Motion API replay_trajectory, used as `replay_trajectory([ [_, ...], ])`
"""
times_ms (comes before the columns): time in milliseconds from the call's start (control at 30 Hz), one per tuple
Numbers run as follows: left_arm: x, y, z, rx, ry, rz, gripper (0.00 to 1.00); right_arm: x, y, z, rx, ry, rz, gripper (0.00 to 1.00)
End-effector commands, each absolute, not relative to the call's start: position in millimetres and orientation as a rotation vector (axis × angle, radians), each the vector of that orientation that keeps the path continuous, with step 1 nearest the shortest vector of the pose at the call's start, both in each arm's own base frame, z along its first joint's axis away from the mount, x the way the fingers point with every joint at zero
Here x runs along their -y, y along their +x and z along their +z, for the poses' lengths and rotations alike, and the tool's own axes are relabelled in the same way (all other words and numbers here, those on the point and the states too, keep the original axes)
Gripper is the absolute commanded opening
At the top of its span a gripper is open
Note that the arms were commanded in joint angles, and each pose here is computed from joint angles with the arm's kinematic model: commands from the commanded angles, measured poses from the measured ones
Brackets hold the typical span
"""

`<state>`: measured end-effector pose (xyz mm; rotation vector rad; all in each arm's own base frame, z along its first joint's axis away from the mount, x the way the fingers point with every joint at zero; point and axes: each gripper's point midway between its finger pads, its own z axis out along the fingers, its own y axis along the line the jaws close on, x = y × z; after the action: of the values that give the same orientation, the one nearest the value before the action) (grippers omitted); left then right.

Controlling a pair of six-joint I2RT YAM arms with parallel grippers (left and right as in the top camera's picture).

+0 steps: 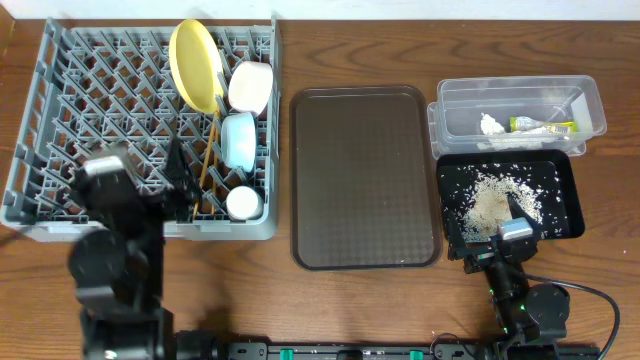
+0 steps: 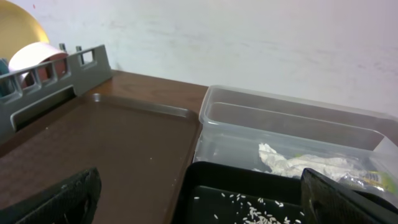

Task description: Sort waste into correct bins and load items into the dishwasher

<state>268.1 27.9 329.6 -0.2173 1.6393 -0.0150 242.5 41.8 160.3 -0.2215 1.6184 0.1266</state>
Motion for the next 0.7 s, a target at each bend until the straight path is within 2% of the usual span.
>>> replay_trajectory([
  [0,-30,259,291,-1.609,-0.185,0.017,0.94,-40,243,160,-1.616,-0.225,0.109,0.99],
  [200,-33,248,237,-1.561,-0.181,0.035,0.94,-40,243,160,-1.616,-0.225,0.109,0.99],
  [667,-32,246,172,-1.575,-0.151,0.056,0.94,-40,243,160,-1.616,-0.225,0.109,0.99],
])
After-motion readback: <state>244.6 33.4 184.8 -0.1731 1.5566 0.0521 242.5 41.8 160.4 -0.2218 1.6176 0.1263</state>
